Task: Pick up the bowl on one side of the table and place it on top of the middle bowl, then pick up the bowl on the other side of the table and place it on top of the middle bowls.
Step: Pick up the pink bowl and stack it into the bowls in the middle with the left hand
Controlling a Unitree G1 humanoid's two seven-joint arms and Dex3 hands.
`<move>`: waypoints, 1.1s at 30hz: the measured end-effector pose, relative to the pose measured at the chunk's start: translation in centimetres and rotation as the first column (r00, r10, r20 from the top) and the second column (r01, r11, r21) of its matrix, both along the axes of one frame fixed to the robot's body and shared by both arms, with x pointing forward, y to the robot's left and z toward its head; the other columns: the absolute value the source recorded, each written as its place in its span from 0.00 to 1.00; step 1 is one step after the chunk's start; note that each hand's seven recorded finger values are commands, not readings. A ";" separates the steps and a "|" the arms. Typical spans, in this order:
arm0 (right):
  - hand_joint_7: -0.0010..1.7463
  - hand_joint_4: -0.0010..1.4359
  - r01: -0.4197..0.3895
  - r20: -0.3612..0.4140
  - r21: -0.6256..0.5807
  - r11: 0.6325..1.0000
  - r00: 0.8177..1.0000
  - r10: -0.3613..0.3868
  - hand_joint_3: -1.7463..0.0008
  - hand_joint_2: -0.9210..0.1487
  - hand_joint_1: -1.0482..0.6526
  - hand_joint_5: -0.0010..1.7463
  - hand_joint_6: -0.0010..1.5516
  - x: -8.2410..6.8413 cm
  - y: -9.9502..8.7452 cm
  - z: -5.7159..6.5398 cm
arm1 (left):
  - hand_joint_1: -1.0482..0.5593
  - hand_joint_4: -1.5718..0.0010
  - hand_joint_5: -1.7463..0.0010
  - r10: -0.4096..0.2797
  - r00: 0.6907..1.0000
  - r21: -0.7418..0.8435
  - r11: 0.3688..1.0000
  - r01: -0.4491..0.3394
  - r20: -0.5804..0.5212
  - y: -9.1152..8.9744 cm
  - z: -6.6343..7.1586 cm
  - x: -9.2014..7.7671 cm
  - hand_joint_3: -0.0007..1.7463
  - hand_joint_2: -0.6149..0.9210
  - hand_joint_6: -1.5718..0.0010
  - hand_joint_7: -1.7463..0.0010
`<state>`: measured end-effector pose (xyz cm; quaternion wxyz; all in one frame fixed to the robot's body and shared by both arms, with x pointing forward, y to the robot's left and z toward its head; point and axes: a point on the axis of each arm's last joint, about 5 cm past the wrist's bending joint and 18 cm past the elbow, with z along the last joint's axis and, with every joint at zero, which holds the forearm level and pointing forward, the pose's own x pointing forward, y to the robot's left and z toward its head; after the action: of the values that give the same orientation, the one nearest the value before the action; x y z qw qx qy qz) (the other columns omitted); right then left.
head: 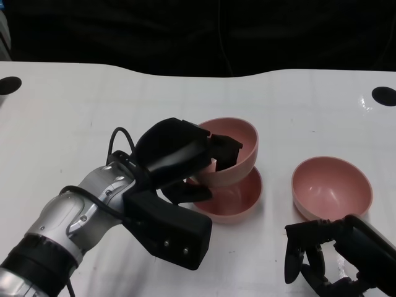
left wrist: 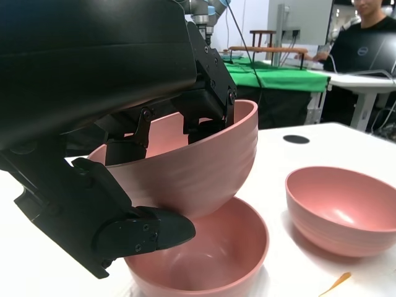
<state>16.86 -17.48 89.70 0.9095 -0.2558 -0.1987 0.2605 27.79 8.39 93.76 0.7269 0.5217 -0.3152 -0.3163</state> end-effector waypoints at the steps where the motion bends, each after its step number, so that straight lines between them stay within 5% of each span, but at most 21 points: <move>1: 0.76 0.65 -0.001 0.001 0.000 1.000 1.000 0.001 0.12 0.71 0.67 0.97 0.57 0.0 0.0 0.0 | 0.49 0.45 0.00 -0.010 1.000 0.025 1.000 0.010 0.004 -0.2 -0.1 0.0 0.49 0.75 0.46 0.23; 4: 0.76 0.65 -0.002 0.002 0.000 1.000 1.000 0.002 0.12 0.71 0.67 0.98 0.57 0.0 0.0 0.0 | 0.49 0.46 0.00 -0.045 0.999 0.084 0.995 0.046 -0.011 -0.6 -1.0 -0.2 0.47 0.77 0.43 0.31; 8: 0.76 0.65 -0.003 0.007 0.001 1.000 1.000 0.003 0.11 0.71 0.67 0.99 0.57 0.0 0.1 0.2 | 0.48 0.46 0.00 -0.049 0.998 0.095 0.994 0.052 -0.026 -0.6 -1.3 -0.2 0.46 0.78 0.47 0.20; 16: 0.76 0.65 -0.003 0.010 0.001 1.000 1.000 0.003 0.11 0.72 0.69 0.98 0.57 0.0 0.1 0.3 | 0.48 0.50 0.01 -0.043 0.998 0.102 0.994 0.048 -0.042 -0.6 -1.4 -0.1 0.44 0.82 0.49 0.22; 17: 0.76 0.65 -0.003 0.009 0.001 1.000 1.000 0.003 0.11 0.71 0.69 0.98 0.57 0.0 0.1 0.3 | 0.47 0.50 0.20 -0.042 0.997 0.104 0.993 0.049 -0.066 -0.7 -1.4 -0.1 0.38 0.84 0.50 0.37; 18: 0.76 0.65 -0.002 0.008 0.000 1.000 1.000 0.002 0.11 0.72 0.69 0.98 0.57 0.0 0.1 0.3 | 0.45 0.51 0.45 -0.039 0.994 0.114 0.992 0.050 -0.099 -0.7 -1.4 0.0 0.25 0.92 0.51 0.63; 20: 0.75 0.65 -0.003 0.009 0.001 1.000 1.000 0.003 0.10 0.72 0.69 0.98 0.57 0.0 0.1 0.3 | 0.44 0.50 0.60 -0.032 0.988 0.141 0.989 0.054 -0.149 -0.8 -1.3 0.0 0.14 0.98 0.48 0.81; 30: 0.75 0.65 -0.003 0.010 0.001 1.000 1.000 0.003 0.10 0.73 0.69 0.98 0.58 0.0 0.1 0.3 | 0.43 0.49 0.65 -0.021 0.984 0.164 0.985 0.050 -0.176 -0.8 -1.1 0.1 0.10 1.00 0.47 0.89; 31: 0.75 0.65 -0.003 0.009 0.000 1.000 1.000 0.003 0.09 0.73 0.69 0.99 0.57 0.0 0.1 0.3 | 0.24 0.77 0.77 -0.013 0.983 0.181 0.982 0.047 -0.185 -0.8 -1.0 0.1 0.20 1.00 0.71 0.94; 33: 0.75 0.64 -0.003 0.007 -0.001 1.000 1.000 0.003 0.09 0.73 0.69 1.00 0.57 0.0 0.1 0.3 | 0.11 0.94 0.84 0.013 0.977 0.221 0.975 0.035 -0.211 -0.9 -0.6 -0.1 0.27 1.00 0.86 0.97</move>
<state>16.86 -17.37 90.01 0.9083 -0.2567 -0.2024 0.2610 27.70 7.48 93.16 0.6911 0.5618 -0.2017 -0.4074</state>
